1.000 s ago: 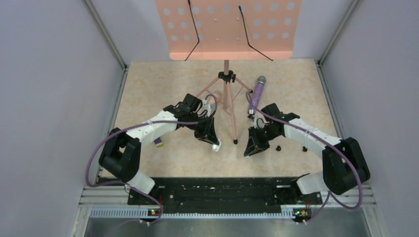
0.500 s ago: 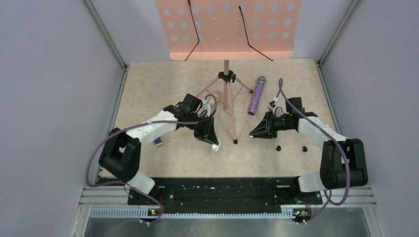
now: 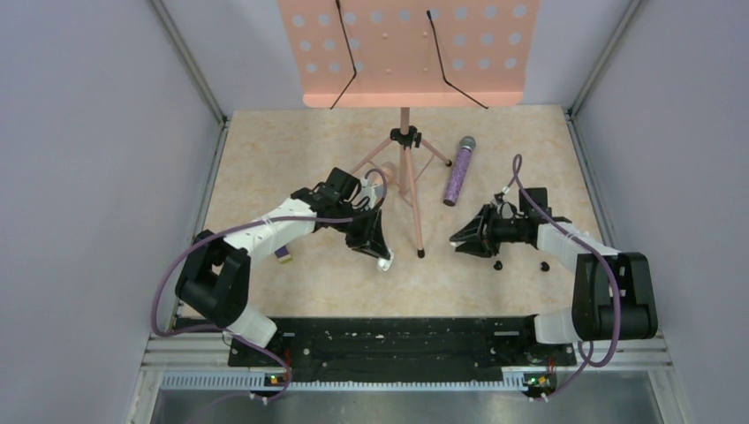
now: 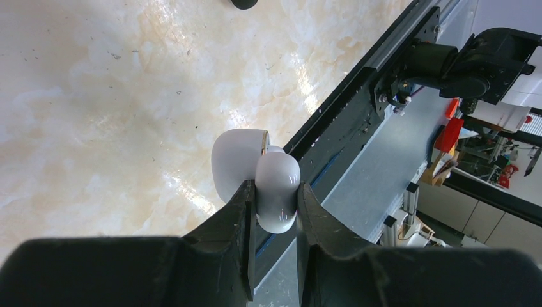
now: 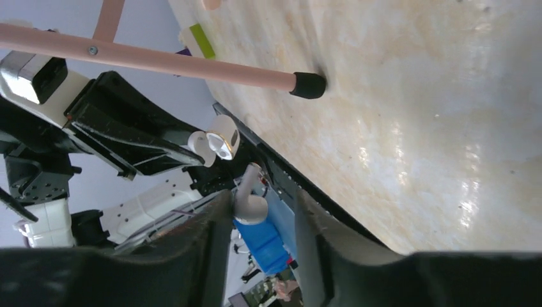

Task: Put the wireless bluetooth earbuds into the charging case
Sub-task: Place the left earbud at the center of the board, then pick up the left earbud from the center of the board.

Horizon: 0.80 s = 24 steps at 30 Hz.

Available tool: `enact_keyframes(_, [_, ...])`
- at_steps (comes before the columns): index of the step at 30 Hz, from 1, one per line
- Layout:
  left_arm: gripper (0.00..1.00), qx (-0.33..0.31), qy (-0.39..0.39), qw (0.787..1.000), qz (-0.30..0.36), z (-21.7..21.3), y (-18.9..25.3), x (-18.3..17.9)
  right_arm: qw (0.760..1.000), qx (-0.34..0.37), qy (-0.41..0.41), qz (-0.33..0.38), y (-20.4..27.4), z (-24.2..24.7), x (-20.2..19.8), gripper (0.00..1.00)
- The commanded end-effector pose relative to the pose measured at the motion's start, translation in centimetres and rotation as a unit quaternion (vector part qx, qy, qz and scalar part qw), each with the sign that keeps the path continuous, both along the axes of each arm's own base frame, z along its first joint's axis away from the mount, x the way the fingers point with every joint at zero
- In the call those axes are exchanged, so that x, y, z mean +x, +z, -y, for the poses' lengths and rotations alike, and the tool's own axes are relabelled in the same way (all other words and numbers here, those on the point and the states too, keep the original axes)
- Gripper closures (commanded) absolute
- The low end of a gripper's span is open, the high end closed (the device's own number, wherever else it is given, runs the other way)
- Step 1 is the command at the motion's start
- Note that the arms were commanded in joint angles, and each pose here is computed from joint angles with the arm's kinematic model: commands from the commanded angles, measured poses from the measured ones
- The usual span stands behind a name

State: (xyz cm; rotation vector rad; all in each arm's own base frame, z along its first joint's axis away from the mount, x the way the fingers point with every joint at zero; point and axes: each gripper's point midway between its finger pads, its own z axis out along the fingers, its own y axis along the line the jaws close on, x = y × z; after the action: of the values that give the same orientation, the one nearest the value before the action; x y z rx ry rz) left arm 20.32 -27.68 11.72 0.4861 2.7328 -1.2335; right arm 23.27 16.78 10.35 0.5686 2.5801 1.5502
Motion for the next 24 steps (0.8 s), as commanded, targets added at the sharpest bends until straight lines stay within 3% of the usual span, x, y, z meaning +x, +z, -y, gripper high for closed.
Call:
enact_keyframes(1, [1.0,-0.015,0.0,1.0,0.028,0.0,1.5,0.1,0.998,-0.017,-0.057,0.026,0.3,1.6,2.4,0.48])
enact_keyframes(2, [1.0,-0.016,0.0,0.999,0.028,0.0,1.5,0.1,0.997,-0.023,-0.07,0.031,0.4,2.1,2.7,0.41])
enact_keyframes(3, [1.0,-0.016,0.001,0.999,0.028,0.0,1.5,0.1,0.996,-0.029,-0.078,0.037,0.5,2.3,3.0,0.28])
enact_keyframes(7, [1.0,-0.016,0.001,0.999,0.027,0.0,1.5,0.0,0.993,-0.05,-0.092,0.058,0.8,2.8,3.6,0.24])
enact_keyframes(17, [1.0,-0.015,0.002,0.999,0.029,0.0,1.4,0.1,0.976,-0.176,-0.076,0.1,-0.3,5.3,2.5,0.5])
enact_keyframes(24, [1.0,-0.013,0.004,0.999,0.03,0.1,1.4,0.4,0.938,-0.298,-0.108,0.14,-0.9,6.5,2.9,0.53])
